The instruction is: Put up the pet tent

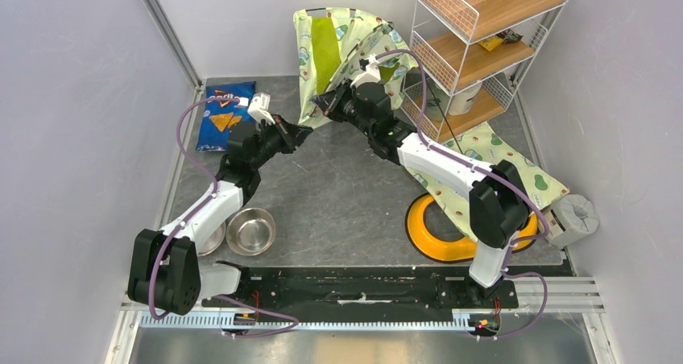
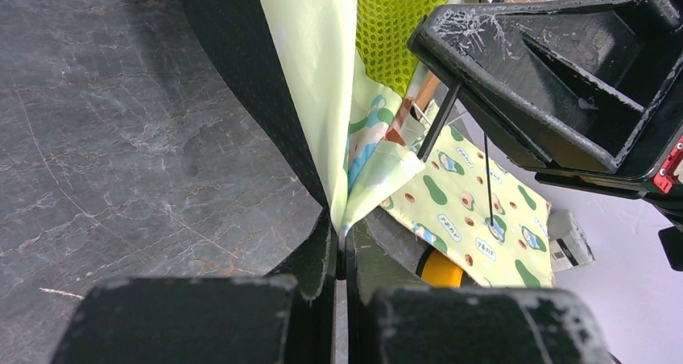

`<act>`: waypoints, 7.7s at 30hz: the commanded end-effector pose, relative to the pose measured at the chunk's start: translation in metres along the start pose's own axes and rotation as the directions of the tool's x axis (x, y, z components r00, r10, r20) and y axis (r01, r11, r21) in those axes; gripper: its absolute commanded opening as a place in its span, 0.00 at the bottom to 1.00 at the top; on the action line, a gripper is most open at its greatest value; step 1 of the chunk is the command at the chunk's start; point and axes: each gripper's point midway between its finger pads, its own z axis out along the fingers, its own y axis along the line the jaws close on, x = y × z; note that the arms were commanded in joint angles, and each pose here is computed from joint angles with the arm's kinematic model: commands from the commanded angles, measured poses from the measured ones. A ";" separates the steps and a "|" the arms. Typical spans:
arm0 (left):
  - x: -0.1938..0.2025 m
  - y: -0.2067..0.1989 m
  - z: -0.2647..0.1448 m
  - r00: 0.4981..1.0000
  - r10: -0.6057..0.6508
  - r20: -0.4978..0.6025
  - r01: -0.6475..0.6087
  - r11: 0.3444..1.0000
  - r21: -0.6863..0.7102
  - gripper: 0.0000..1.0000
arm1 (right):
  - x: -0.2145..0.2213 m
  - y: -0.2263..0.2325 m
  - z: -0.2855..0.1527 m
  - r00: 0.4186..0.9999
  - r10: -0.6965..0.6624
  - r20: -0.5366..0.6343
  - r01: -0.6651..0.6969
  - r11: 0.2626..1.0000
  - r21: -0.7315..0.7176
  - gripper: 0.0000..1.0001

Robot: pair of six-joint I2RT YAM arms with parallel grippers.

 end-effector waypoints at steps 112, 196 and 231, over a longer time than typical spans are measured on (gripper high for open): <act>0.016 -0.017 0.033 0.928 0.343 -0.147 -0.322 0.934 0.152 0.70 | -0.080 -0.068 -0.196 0.938 -0.307 -0.159 0.345 0.818 0.460 0.67; -0.090 0.004 0.048 0.381 0.922 -0.066 -0.892 0.385 0.236 0.04 | 0.058 -0.104 -0.249 0.588 -0.142 -0.796 0.434 0.886 0.163 0.00; -0.155 0.002 0.000 0.805 0.592 -0.027 -0.574 0.768 -0.284 0.94 | 0.037 0.017 -0.178 0.569 0.433 -0.699 -0.269 0.901 0.340 0.00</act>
